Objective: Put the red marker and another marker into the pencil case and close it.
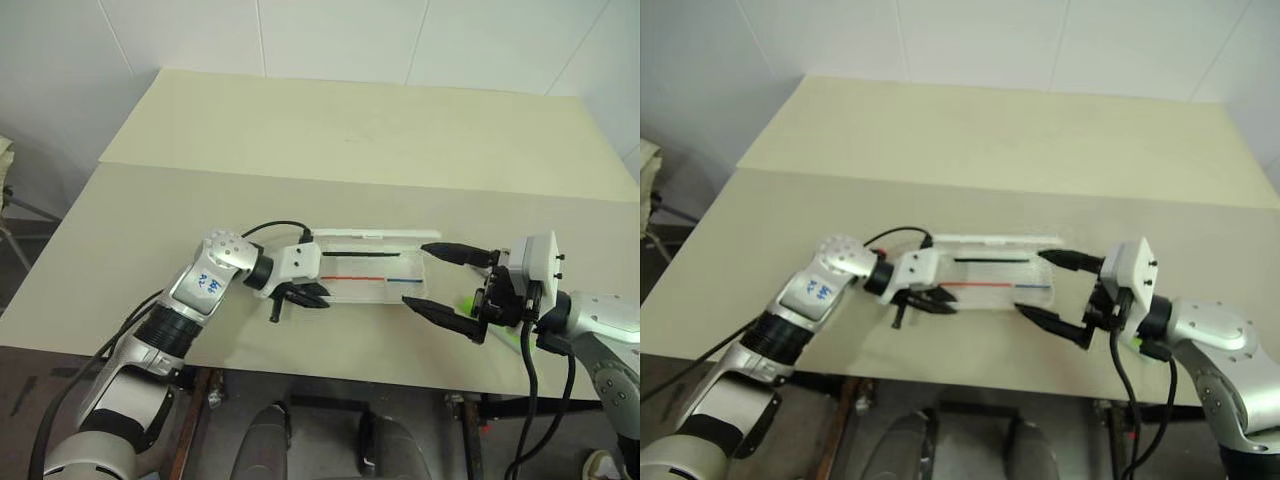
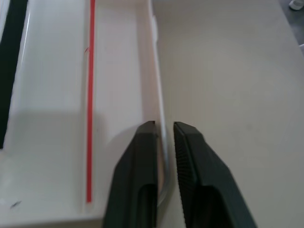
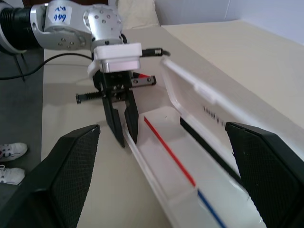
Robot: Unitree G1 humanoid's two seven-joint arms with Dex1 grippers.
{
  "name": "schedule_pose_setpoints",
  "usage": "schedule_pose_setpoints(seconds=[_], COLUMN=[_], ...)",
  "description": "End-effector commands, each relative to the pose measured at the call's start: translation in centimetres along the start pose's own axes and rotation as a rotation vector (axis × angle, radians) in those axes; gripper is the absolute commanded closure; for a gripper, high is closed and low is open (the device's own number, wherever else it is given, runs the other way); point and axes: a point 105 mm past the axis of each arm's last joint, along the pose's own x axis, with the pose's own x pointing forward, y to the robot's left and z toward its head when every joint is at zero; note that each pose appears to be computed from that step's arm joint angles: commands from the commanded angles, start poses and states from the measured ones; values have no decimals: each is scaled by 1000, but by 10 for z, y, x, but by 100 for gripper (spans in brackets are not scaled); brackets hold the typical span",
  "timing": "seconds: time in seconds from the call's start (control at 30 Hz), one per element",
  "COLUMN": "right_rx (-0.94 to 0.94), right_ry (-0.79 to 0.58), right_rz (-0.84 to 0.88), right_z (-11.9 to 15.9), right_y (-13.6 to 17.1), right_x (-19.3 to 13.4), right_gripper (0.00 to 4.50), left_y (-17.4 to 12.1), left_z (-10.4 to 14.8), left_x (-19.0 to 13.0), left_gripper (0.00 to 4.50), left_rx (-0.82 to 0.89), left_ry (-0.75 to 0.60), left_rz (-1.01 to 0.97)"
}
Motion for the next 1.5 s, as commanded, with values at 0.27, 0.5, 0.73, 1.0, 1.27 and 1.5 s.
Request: schedule_pose_setpoints(seconds=[0.27, 0.5, 0.73, 1.0, 1.27, 1.5], right_rx=[-30, -26, -17, -5, -13, -26], right_ry=[-41, -48, -51, -40, -43, -73], right_rz=[11, 13, 17, 31, 43, 78], right_z=[9, 8, 6, 4, 8, 16], right_y=[2, 2, 3, 3, 0, -1], right_x=[5, 7, 7, 5, 5, 12], right_gripper=[0, 0, 0, 0, 0, 0], left_y=[-1, 1, -8, -45, -59, -41], left_z=[19, 24, 36, 37, 10, -26], left_x=[0, -4, -22, -55, -99, -150], left_gripper=[330, 135, 135, 101, 3, 3], left_rx=[4, 12, 13, -81, -135, -159], left_ry=[-54, -61, -91, -176, -146, -56], left_rz=[11, 38, 58, 35, 280, 657])
